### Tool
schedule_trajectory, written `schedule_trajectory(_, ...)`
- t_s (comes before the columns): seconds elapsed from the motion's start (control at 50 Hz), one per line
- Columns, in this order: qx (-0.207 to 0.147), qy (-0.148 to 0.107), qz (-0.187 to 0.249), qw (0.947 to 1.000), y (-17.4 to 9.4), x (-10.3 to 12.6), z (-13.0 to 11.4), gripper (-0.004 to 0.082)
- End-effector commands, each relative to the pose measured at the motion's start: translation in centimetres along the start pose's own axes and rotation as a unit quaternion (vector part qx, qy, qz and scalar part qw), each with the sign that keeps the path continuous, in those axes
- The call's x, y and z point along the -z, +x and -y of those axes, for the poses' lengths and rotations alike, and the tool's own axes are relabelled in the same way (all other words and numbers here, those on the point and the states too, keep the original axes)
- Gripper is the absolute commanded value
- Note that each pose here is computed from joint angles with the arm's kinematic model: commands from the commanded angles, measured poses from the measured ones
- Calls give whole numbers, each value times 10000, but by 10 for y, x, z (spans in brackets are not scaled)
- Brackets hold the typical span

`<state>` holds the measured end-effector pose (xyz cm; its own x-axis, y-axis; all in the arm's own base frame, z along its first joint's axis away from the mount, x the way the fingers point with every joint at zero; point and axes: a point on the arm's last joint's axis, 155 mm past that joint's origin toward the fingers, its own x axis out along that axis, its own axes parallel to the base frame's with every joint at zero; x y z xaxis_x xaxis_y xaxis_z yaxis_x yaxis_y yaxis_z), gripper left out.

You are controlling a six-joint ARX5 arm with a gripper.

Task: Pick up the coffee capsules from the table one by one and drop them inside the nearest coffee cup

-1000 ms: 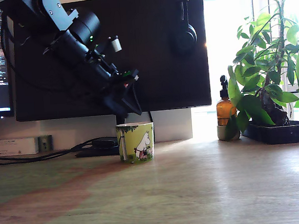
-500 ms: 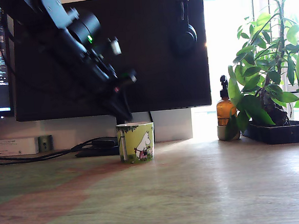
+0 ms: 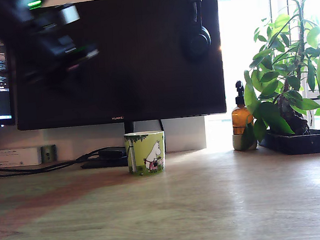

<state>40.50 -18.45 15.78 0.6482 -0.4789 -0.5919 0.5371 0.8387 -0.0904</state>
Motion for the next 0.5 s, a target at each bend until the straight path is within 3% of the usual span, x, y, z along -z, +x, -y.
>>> schedule_trajectory(0.0, -131, -76, 154, 9998, -13, 2, -7, -20)
schedule_trajectory(0.22, -589, -453, 476, 9961, -51, 23, -35, -20)
schedule_trajectory(0.48, -897, -529, 867, 9908, -92, 47, -42, -20)
